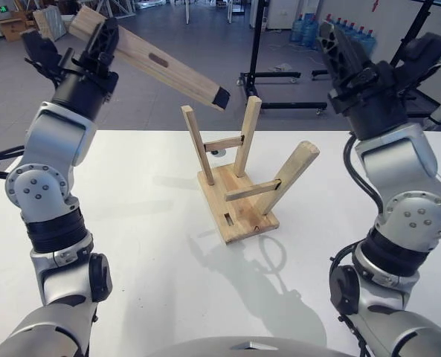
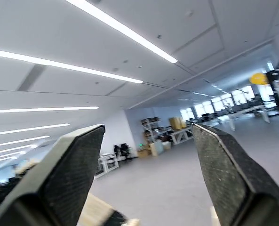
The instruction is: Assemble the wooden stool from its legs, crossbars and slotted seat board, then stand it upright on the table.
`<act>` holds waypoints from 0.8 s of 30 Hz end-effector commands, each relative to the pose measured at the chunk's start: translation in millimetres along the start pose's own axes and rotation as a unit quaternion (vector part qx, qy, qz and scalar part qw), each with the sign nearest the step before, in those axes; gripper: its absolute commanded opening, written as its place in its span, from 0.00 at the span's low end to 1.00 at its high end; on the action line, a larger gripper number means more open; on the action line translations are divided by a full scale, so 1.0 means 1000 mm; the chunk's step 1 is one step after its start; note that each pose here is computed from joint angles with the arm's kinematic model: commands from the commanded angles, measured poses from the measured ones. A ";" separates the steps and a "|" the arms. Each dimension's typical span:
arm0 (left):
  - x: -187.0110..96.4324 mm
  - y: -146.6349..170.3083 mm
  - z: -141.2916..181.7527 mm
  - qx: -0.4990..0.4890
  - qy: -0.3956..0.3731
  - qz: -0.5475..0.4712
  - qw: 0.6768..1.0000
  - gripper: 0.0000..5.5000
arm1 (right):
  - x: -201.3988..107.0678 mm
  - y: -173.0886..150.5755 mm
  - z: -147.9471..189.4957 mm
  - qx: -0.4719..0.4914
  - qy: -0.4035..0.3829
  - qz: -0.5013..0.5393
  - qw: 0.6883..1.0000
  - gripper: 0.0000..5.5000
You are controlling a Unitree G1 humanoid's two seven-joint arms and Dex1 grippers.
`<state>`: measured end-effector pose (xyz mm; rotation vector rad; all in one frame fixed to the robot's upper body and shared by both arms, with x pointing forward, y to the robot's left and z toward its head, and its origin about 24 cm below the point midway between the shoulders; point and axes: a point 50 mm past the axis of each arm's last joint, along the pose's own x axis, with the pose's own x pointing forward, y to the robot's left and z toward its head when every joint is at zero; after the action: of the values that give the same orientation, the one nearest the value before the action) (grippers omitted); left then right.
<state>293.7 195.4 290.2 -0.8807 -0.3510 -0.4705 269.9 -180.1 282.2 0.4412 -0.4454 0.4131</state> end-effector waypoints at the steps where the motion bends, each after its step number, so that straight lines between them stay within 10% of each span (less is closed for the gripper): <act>1: -0.003 -0.001 -0.007 0.026 0.038 -0.023 0.999 0.19 | -0.013 -0.059 -0.027 -0.199 0.122 -0.112 0.966 0.62; 5: -0.015 0.010 0.000 0.095 0.082 -0.055 0.991 0.19 | -0.034 -0.089 -0.072 -0.272 0.216 -0.107 0.932 0.62; 9: -0.020 0.045 0.007 0.373 0.114 0.054 0.919 0.19 | -0.055 -0.052 -0.106 -0.234 0.258 0.037 0.937 0.62; 14: -0.026 0.057 -0.011 0.416 0.135 0.058 0.897 0.19 | -0.084 0.001 -0.118 -0.161 0.309 0.189 0.918 0.62; 21: -0.030 0.065 -0.022 0.448 0.155 0.070 0.878 0.19 | -0.048 -0.012 -0.061 -0.034 0.165 0.132 0.977 0.62; 24: -0.034 0.076 -0.017 0.460 0.154 0.104 0.868 0.19 | -0.051 0.014 -0.043 0.079 0.174 0.245 0.950 0.62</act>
<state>305.7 222.9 222.5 0.0624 -0.1793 -0.2431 252.2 -172.0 206.9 0.2850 -0.1911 0.7682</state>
